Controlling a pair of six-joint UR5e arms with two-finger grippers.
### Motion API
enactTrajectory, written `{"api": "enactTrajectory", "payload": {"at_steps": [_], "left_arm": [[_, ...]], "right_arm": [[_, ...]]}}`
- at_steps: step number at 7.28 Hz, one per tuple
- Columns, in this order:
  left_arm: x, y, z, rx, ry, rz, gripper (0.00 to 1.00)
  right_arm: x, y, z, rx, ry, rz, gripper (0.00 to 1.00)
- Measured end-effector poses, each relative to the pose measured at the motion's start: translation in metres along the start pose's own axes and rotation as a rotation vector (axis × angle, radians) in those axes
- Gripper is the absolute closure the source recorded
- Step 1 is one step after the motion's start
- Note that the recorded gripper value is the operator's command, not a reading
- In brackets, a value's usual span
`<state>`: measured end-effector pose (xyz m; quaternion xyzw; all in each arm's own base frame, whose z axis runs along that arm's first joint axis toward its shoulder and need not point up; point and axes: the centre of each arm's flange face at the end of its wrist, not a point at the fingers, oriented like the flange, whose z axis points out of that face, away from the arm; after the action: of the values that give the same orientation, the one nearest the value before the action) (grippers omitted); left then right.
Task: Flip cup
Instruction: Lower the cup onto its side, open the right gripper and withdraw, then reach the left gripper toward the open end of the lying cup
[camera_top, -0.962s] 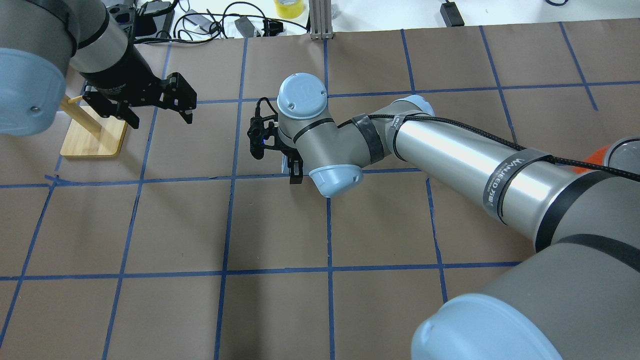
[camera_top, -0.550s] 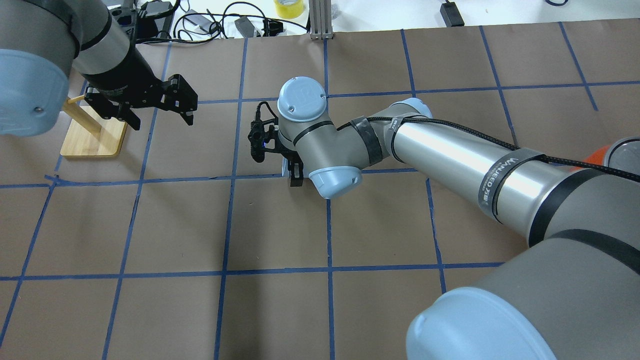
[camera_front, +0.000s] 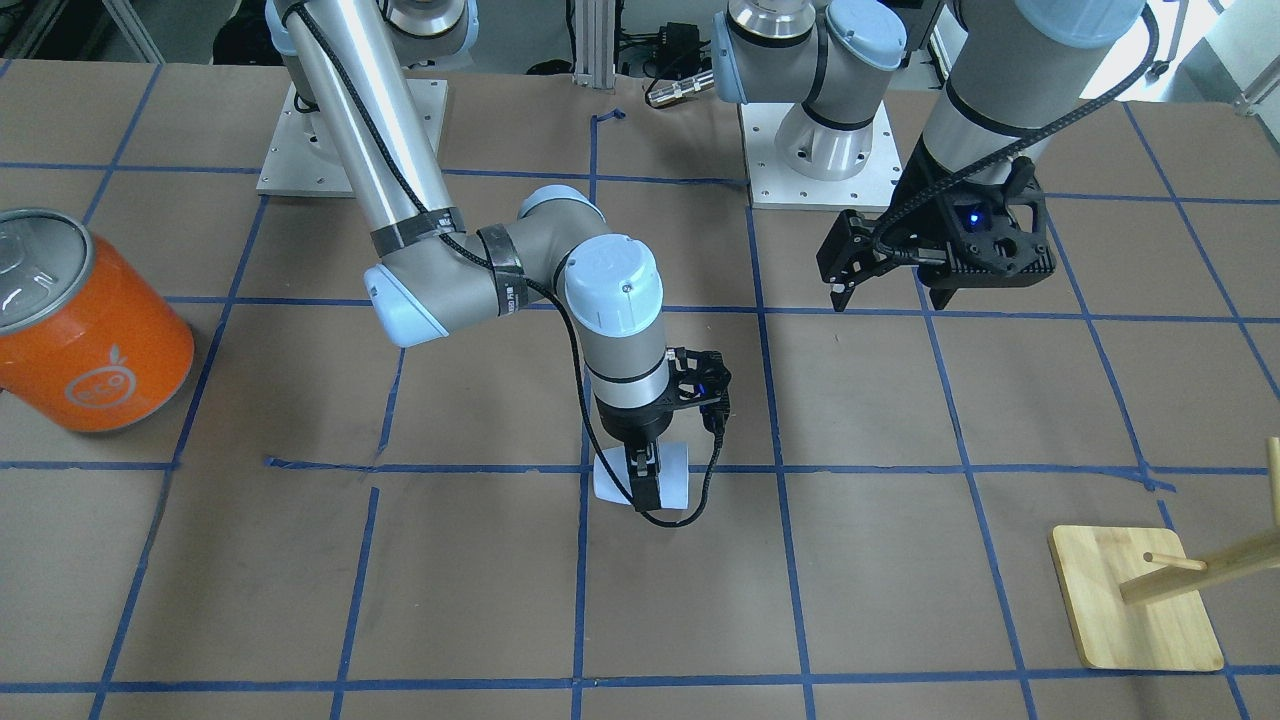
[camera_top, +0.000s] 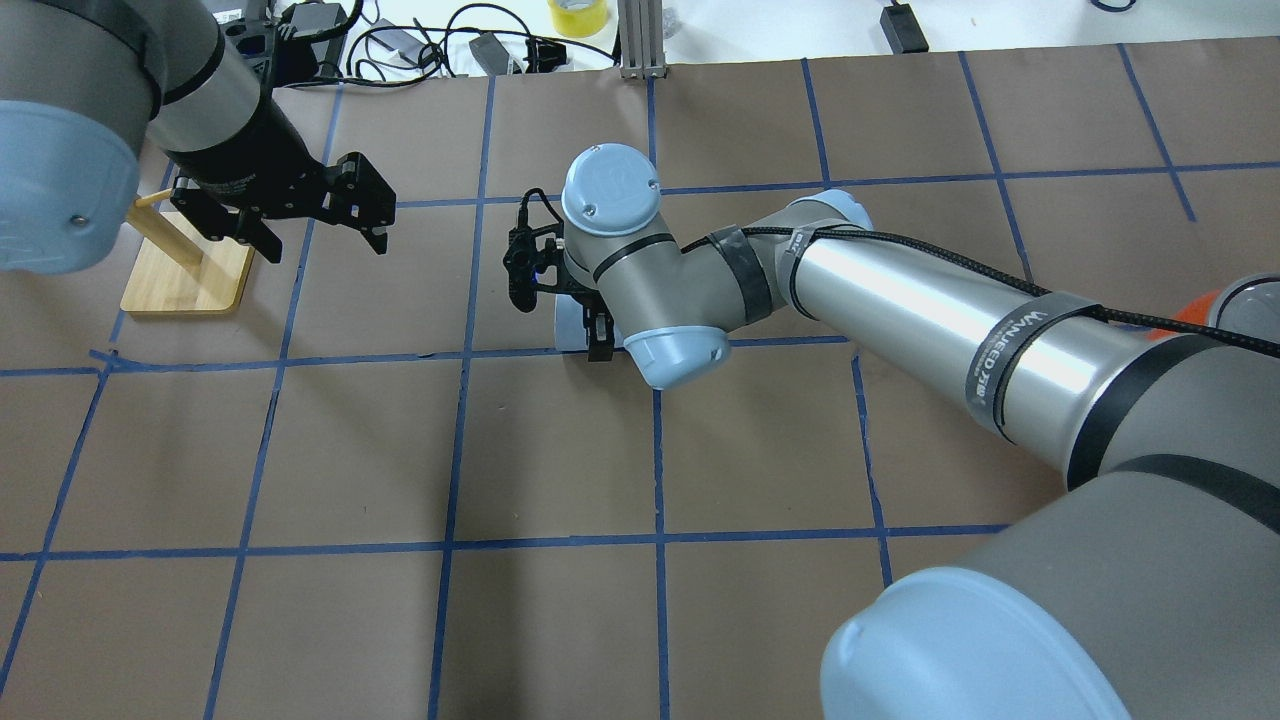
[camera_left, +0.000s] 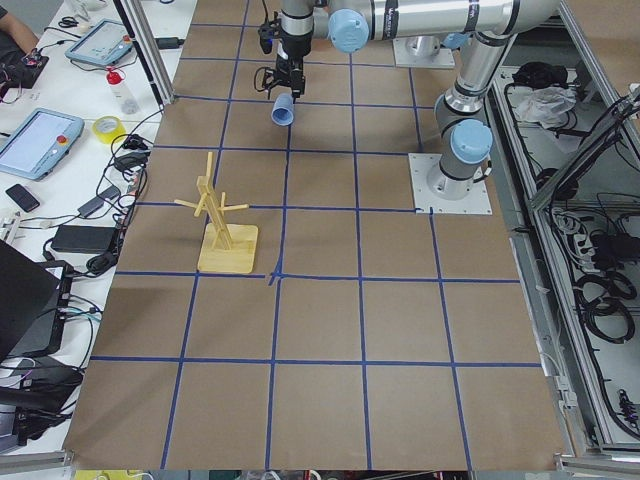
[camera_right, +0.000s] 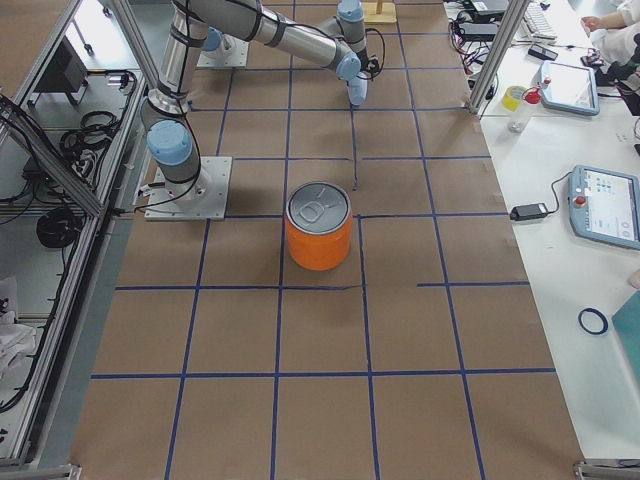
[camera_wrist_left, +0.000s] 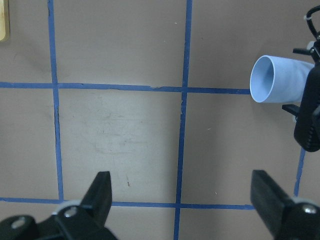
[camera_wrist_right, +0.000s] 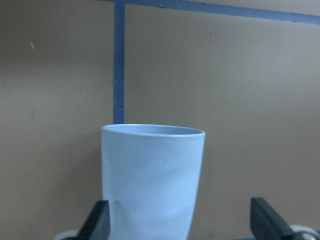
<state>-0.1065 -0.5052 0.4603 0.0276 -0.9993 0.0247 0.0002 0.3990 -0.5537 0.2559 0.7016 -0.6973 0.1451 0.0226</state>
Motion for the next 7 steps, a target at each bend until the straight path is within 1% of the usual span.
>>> {"api": "enactTrajectory", "payload": {"at_steps": [1, 3, 4, 5, 6, 7], "left_arm": [[0.0, 0.0, 0.001, -0.001, 0.0, -0.001, 0.0], [0.0, -0.001, 0.004, -0.011, 0.002, -0.002, 0.0], [0.0, -0.001, 0.009, -0.021, 0.002, -0.001, 0.0], [0.0, -0.002, 0.018, -0.036, 0.003, -0.002, 0.0], [0.001, -0.005, 0.03, -0.052, 0.018, -0.006, 0.0], [0.006, -0.009, 0.04, -0.061, 0.07, -0.013, 0.0]], "right_arm": [[0.013, 0.019, -0.03, -0.011, -0.002, 0.073, 0.0], [0.018, 0.063, -0.094, -0.067, -0.04, 0.258, 0.0], [0.017, 0.086, -0.129, -0.105, -0.044, 0.366, 0.0], [0.017, 0.118, -0.157, -0.159, -0.061, 0.524, 0.0], [0.019, 0.152, -0.173, -0.205, -0.08, 0.681, 0.0], [0.022, 0.178, -0.187, -0.229, -0.076, 0.806, 0.0]]}}
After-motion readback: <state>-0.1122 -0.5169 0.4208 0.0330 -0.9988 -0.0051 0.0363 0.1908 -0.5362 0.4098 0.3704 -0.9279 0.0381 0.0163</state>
